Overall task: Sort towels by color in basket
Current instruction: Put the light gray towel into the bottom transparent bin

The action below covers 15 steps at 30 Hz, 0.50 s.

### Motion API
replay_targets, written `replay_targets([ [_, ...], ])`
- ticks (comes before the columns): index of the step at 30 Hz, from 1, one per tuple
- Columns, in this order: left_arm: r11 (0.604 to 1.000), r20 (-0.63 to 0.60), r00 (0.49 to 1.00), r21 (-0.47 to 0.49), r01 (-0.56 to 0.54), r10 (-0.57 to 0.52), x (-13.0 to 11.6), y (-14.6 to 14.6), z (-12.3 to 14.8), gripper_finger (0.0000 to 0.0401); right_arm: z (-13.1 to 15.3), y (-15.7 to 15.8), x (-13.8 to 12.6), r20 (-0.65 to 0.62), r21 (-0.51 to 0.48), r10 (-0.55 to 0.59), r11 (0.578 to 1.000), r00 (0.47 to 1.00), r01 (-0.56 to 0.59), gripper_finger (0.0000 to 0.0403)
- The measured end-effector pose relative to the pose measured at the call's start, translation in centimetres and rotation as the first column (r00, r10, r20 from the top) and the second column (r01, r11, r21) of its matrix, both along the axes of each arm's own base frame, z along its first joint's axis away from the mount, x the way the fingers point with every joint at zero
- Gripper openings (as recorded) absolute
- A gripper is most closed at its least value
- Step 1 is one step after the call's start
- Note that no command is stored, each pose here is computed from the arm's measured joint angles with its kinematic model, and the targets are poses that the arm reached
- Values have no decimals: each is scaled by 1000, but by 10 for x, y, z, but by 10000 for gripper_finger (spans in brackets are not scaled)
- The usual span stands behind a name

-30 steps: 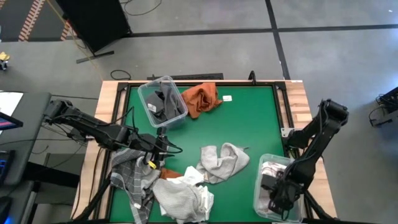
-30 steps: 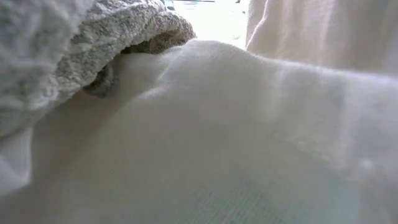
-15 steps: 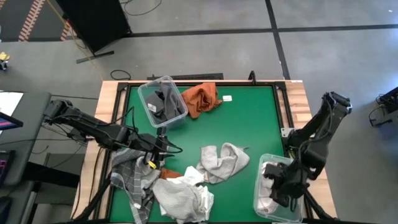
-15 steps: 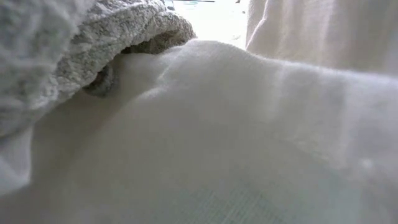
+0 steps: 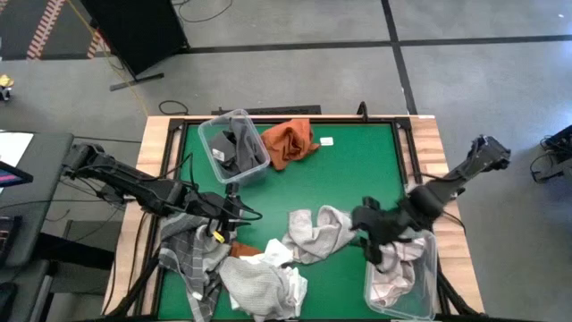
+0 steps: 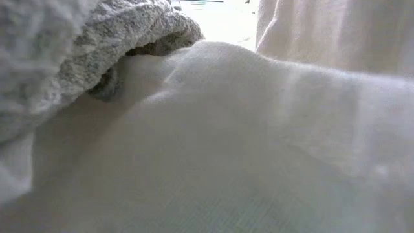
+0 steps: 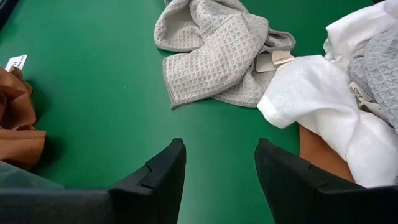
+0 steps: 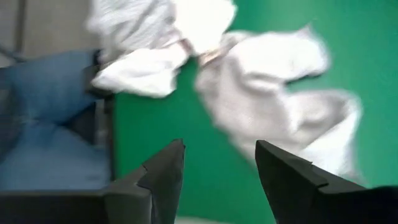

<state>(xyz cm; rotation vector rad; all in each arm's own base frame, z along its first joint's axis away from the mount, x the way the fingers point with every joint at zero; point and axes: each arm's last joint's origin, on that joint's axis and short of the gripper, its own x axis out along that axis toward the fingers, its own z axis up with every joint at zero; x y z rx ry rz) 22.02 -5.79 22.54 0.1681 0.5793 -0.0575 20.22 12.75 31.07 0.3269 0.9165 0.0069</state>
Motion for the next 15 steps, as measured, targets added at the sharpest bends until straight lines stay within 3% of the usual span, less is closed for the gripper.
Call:
replay_targets([
  [7, 1000, -1, 1000, -8, -5, 5, 0, 0, 0, 183, -29, -29, 50, -91, -34, 50, 998, 995, -54, 282],
  [15, 1000, -2, 1000, -9, -6, 6, 0, 0, 0, 183, -88, -34, 94, -248, -72, 157, 981, 956, -180, 335],
])
